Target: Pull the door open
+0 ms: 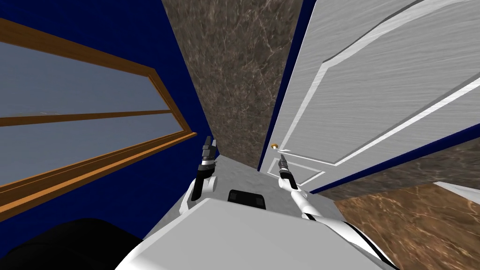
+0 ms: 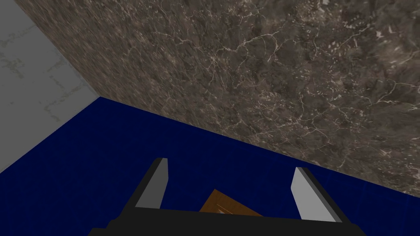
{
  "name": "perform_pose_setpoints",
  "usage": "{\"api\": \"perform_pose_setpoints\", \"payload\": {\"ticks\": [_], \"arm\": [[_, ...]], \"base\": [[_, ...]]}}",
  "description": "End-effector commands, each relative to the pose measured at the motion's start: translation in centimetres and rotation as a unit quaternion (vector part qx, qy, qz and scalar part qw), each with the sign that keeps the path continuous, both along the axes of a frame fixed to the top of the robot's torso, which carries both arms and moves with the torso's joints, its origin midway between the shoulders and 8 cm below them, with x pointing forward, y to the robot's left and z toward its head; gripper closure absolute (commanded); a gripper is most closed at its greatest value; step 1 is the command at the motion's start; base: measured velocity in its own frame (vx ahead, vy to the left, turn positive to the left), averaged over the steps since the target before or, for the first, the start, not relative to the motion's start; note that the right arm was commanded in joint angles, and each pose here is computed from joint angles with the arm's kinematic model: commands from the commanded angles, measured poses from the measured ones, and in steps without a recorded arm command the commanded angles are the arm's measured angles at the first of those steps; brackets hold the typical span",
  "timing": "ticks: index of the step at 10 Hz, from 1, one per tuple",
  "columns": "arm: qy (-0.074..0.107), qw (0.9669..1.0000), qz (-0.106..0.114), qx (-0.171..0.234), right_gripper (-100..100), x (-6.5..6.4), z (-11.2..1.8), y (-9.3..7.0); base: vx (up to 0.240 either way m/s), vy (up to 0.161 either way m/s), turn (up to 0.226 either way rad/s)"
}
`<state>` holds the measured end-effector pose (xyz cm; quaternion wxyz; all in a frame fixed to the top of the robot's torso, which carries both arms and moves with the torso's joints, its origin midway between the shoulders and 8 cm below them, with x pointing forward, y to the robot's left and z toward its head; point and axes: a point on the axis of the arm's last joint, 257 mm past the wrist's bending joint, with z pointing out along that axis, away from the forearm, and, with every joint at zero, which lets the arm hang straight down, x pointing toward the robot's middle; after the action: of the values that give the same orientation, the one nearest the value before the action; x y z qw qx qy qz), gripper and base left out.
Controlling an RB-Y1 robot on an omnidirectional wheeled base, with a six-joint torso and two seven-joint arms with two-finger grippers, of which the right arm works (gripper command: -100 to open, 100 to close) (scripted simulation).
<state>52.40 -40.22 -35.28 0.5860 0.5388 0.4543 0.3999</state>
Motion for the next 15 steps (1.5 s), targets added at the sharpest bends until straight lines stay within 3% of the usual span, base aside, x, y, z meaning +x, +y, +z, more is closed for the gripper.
{"api": "perform_pose_setpoints", "payload": {"ticks": [1, 2, 5, 6, 7, 9, 10, 13, 14, 15], "arm": [[0.001, 1.0, -0.01, 0.001, -100, -0.8, -0.2, -1.8], [0.001, 0.9999, -0.013, 0.001, -100, -1.1, -0.2, -2.4], [0.002, 0.9994, -0.034, 0.001, -100, -3.1, -0.4, -6.3], [0.002, 0.9994, -0.034, 0.001, -100, -3.1, -0.4, -6.3], [0.002, 0.999, -0.044, 0.001, -100, -4.1, -0.3, -8.2], [0.002, 0.999, -0.044, 0.001, -100, -4.1, -0.3, -8.2], [0.002, 0.9985, -0.056, 0.001, -100, -5.4, -0.2, -10.4], [0.003, 0.9985, -0.055, 0.001, -100, -5.3, -0.2, -10.4], [0.003, 0.9985, -0.055, 0.001, 100, -5.3, -0.2, -10.4], [0.003, 0.9985, -0.055, 0.001, 100, -5.3, -0.2, -10.4]], "base": [[0.119, 0.0, 0.134], [0.174, -0.007, 0.115], [0.196, 0.0, 0.121], [0.156, -0.024, 0.059], [0.14, -0.035, 0.154], [0.083, -0.016, 0.031], [0.125, -0.011, 0.146], [0.08, -0.009, 0.03], [0.0, 0.0, 0.0], [-0.012, 0.0, -0.002]]}}
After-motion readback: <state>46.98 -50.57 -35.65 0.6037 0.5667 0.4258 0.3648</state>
